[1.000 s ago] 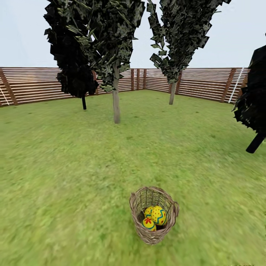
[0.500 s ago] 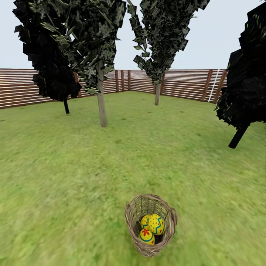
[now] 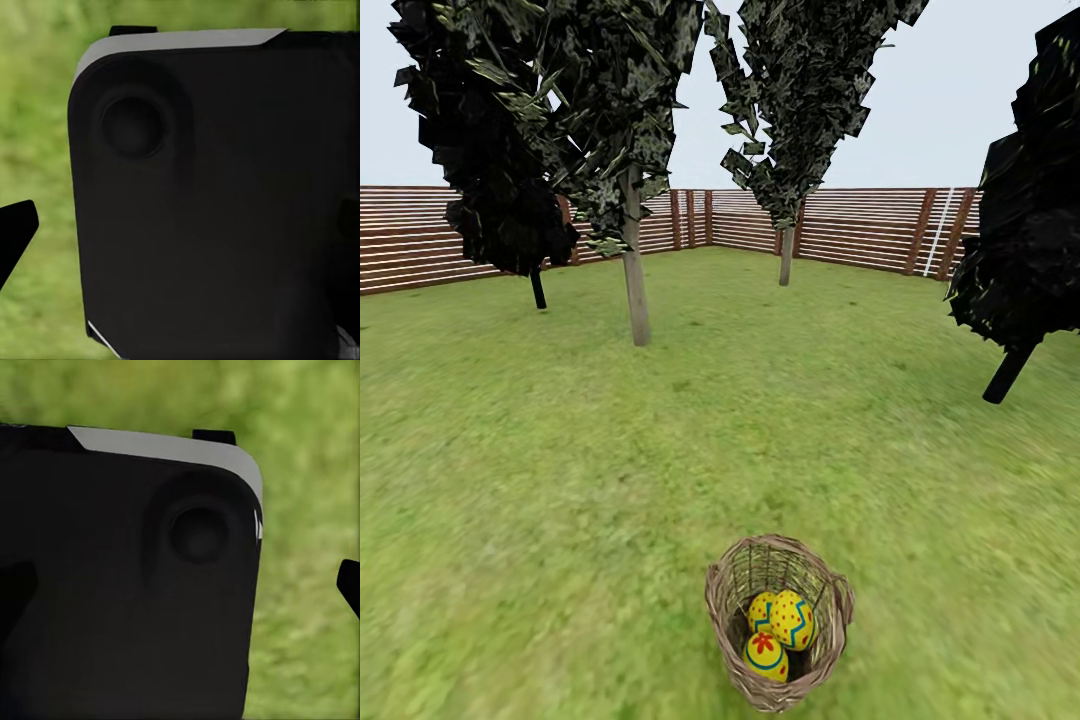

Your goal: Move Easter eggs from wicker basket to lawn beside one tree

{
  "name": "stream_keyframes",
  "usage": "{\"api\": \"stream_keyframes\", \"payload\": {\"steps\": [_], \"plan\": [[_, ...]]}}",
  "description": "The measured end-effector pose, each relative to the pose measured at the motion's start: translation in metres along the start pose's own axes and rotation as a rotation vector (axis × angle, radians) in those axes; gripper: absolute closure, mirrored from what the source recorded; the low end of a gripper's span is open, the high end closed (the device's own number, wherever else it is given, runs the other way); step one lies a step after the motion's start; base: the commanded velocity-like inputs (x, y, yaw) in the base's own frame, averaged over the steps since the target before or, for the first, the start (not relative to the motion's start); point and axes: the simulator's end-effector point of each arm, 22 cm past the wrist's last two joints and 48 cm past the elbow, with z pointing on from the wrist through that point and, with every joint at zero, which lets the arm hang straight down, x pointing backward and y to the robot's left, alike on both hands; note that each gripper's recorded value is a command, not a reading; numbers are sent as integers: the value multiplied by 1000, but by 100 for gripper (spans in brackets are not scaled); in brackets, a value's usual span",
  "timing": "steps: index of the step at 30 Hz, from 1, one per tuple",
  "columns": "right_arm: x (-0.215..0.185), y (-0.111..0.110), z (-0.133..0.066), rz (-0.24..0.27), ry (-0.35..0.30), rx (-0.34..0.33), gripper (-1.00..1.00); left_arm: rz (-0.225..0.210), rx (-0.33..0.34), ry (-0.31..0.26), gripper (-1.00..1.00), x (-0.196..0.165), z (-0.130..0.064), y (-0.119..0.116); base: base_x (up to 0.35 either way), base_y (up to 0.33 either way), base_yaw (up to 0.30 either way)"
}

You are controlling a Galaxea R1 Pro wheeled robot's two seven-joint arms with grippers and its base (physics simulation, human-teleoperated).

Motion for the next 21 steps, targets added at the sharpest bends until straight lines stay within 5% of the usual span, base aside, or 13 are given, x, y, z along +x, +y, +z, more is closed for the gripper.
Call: {"api": "stream_keyframes", "payload": {"steps": [2,3,4,5,6,13,17,21], "plan": [[0,0,0,-1,-1,-2,-100,0,10,3,-100,1,0,-8,0,0,0],[-35,-8,1,-15,-60,10,-100,2,-27,32,-100,-29,0,19,0,0,0],[-60,-20,0,-17,-92,28,-100,3,-64,18,-100,-87,-3,48,0,0,0],[-74,-47,-5,-4,-25,67,-100,-28,-114,41,-100,-152,-21,89,0,0,0],[-118,-57,-13,3,-85,85,-100,-41,-124,12,-100,-193,-32,99,0,0,0],[-202,-100,-55,156,-165,133,-100,-64,-150,57,-100,-208,-49,120,0,0,0],[-221,-113,-69,185,-195,150,-100,-77,-180,129,-100,-179,-47,143,0,0,0],[-226,-114,-72,190,-203,152,-100,-79,-192,125,-100,-182,-49,149,0,0,0]]}}
